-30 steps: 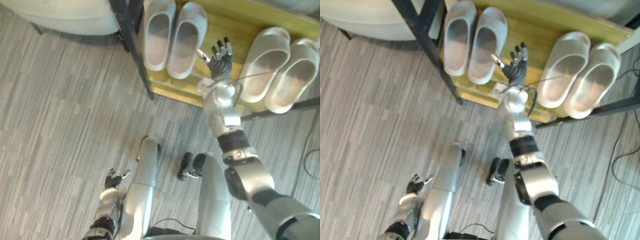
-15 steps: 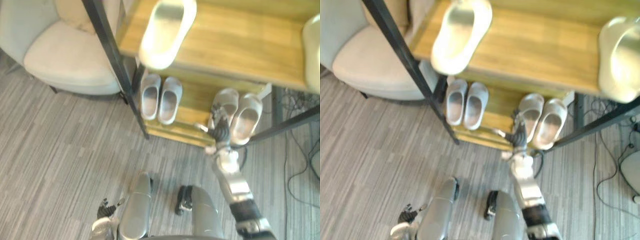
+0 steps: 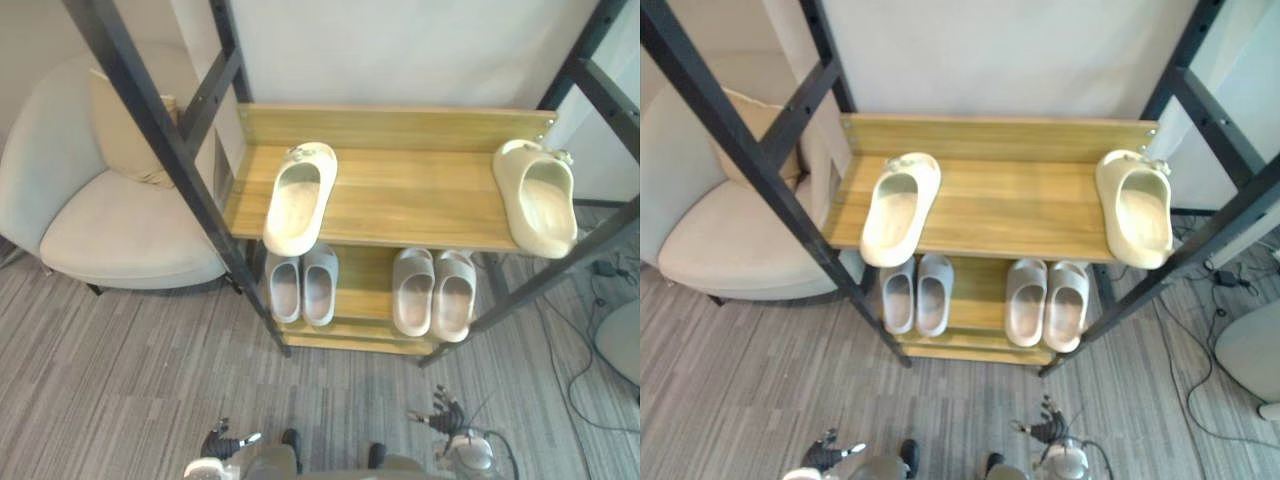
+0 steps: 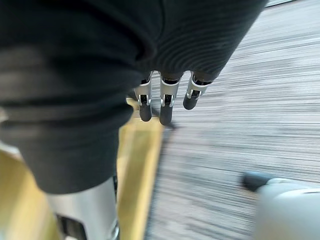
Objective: Organize the slippers on the shoe rack
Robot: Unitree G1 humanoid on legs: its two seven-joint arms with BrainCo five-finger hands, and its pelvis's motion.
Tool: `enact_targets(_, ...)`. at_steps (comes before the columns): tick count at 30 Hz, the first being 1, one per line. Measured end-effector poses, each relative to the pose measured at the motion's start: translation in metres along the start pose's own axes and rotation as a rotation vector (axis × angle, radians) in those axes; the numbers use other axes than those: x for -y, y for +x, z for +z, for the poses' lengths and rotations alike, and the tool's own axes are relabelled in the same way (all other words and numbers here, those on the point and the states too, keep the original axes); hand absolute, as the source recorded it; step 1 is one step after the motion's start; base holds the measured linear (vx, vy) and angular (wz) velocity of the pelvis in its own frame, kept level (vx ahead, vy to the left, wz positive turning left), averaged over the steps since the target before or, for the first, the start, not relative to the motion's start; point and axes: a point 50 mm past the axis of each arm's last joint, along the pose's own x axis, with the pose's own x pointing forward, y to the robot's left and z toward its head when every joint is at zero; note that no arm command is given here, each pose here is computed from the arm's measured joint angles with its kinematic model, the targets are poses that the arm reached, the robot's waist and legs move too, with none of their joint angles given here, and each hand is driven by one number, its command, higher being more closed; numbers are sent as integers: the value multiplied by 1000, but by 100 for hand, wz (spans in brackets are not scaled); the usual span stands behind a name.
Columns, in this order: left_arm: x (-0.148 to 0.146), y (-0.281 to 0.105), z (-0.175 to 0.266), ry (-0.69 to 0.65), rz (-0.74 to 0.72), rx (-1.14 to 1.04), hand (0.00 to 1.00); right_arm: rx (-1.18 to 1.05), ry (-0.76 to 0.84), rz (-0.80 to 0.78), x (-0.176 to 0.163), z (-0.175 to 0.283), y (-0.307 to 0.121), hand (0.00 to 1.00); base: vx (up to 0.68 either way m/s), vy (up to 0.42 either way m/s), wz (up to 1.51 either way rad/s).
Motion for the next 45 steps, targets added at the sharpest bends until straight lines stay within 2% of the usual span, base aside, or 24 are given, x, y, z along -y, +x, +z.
enact_targets(3,7,2,9,40,-27,28,0,-67,20,-13,3,-13,0,0,-68,23,0)
enact_targets(10,55,1,49,242,-212,192,0,-103,46,-28,5,-20,0,0,-82,10,-1)
enact_targets(16,111,-28,96,386,-451,475,0,-139,58,-30,4,-30,-4,0,19,14,8)
enact_targets(20,137,-51,130,390,-561,659,0,-145,73,-44,5,-31,-4,0,48,-1,4)
enact_targets(25,161,-88,185,293,-680,895,0,-141,69,-58,5,-30,-3,0,54,-12,3)
enact_targets(32,147,-125,258,157,-616,1176,0,-123,33,-42,2,-26,-2,0,-3,-3,-2)
enact_targets(35,121,-139,298,68,-506,1318,0,-109,7,-29,1,-22,-1,0,0,0,0)
enact_targets(38,97,-145,322,38,-406,1393,0,-106,1,-29,2,-21,-1,0,0,0,0)
enact_targets(45,49,-151,354,13,-213,1478,0,-85,-1,-20,3,-13,3,0,0,0,0)
